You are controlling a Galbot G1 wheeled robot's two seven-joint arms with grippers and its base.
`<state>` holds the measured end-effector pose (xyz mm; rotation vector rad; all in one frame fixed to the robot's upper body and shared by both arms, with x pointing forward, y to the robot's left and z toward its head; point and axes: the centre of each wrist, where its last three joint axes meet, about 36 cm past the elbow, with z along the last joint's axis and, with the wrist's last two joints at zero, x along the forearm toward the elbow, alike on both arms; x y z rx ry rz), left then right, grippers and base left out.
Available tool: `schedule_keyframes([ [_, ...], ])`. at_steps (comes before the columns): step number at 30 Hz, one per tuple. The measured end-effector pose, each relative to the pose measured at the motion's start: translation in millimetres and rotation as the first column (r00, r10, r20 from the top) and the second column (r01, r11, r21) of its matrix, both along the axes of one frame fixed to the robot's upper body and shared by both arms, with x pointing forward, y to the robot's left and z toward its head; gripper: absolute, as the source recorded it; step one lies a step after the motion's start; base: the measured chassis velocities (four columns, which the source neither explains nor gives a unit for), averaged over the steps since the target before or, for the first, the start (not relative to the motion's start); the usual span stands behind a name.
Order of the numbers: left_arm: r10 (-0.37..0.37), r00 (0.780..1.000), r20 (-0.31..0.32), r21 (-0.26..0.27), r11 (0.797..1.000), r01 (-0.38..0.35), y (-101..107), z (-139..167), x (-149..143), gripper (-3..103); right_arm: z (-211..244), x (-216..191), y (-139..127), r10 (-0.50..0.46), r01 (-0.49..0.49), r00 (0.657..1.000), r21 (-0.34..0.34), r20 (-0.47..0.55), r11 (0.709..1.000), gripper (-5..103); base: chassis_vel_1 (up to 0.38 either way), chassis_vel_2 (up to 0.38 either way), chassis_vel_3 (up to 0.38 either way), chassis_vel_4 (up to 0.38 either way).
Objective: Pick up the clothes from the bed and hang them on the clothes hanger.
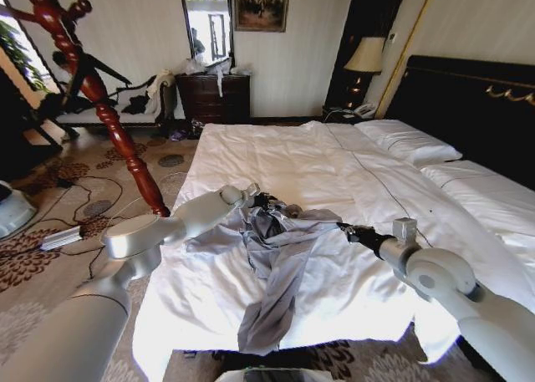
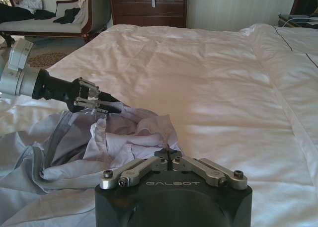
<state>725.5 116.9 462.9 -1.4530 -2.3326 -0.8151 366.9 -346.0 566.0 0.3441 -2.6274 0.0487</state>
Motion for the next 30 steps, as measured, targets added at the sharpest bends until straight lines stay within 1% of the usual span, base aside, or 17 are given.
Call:
schedule_keyframes([
  [2,0.002,1.0,0.001,0.0,1.0,-0.002,1,0,1,29,0,0,0,0.0,0.0,1.0,0.0,-0.002,1.0,0,0.0,0.0,0.0,0.0],
  [3,0.005,1.0,0.002,0.002,1.0,-0.005,3,-1,2,19,-1,0,1,0.002,-0.002,1.0,0.001,-0.004,1.0,0,0.0,0.0,0.0,0.0],
  [5,0.008,1.0,0.007,0.005,1.0,-0.008,4,-1,2,19,-2,0,1,0.002,-0.002,1.0,0.001,-0.005,1.0,0,0.0,0.0,0.0,0.0],
  [8,0.012,1.0,0.015,0.002,1.0,-0.012,5,-3,5,3,-2,0,2,0.004,-0.004,1.0,0.003,-0.007,1.0,0,0.0,0.0,0.0,0.0],
  [11,0.009,1.0,0.016,-0.005,1.0,-0.009,5,-3,5,0,-2,0,2,-0.002,0.002,1.0,0.009,-0.007,1.0,0,0.0,0.0,0.0,0.0],
  [15,0.009,1.0,0.017,-0.015,1.0,-0.008,5,-3,5,0,-2,0,1,-0.008,0.008,1.0,0.016,-0.01,1.0,0,0.0,0.0,0.0,0.0],
  [17,0.013,1.0,0.019,-0.03,0.999,-0.012,8,-1,4,0,-3,0,1,-0.011,0.011,1.0,0.02,-0.013,1.0,0,0.0,0.0,0.0,0.0],
  [20,0.049,0.998,0.027,-0.079,0.996,-0.047,16,6,4,0,-3,0,1,-0.018,0.018,1.0,0.025,-0.01,1.0,0,0.0,0.0,0.0,0.0],
  [22,0.053,0.998,0.028,-0.084,0.995,-0.051,17,7,4,0,-3,0,1,-0.019,0.019,1.0,0.026,-0.009,0.999,0,0.0,0.0,0.0,0.0],
  [23,0.085,0.996,0.03,-0.122,0.989,-0.08,23,14,3,0,-2,1,-1,-0.028,0.028,1.0,0.028,-0.001,0.999,0,0.0,0.0,0.0,0.0],
  [24,0.101,0.994,0.028,-0.143,0.985,-0.096,26,19,2,0,-1,1,-2,-0.03,0.03,1.0,0.029,0.004,0.999,0,0.0,0.0,0.0,0.0],
  [25,0.101,0.994,0.028,-0.143,0.985,-0.096,26,19,2,0,-1,1,-2,-0.03,0.03,1.0,0.029,0.004,0.999,0,0.0,0.0,0.0,0.0],
  [26,0.122,0.992,0.025,-0.169,0.979,-0.116,30,25,2,0,2,2,-3,-0.034,0.033,0.999,0.031,0.011,0.999,0,0.0,0.0,0.0,0.0],
  [28,0.151,0.988,0.023,-0.207,0.968,-0.143,37,36,0,0,7,3,-4,-0.036,0.035,0.999,0.032,0.025,0.999,0,0.0,0.0,0.0,0.0],
  [29,0.177,0.984,0.023,-0.247,0.955,-0.166,43,48,-4,0,13,3,-6,-0.039,0.038,0.998,0.032,0.045,0.999,0,0.0,0.0,0.0,0.0],
  [30,0.189,0.982,0.023,-0.271,0.946,-0.176,45,56,-6,0,17,4,-7,-0.04,0.039,0.998,0.029,0.056,0.999,0,0.0,0.0,0.0,0.0],
])
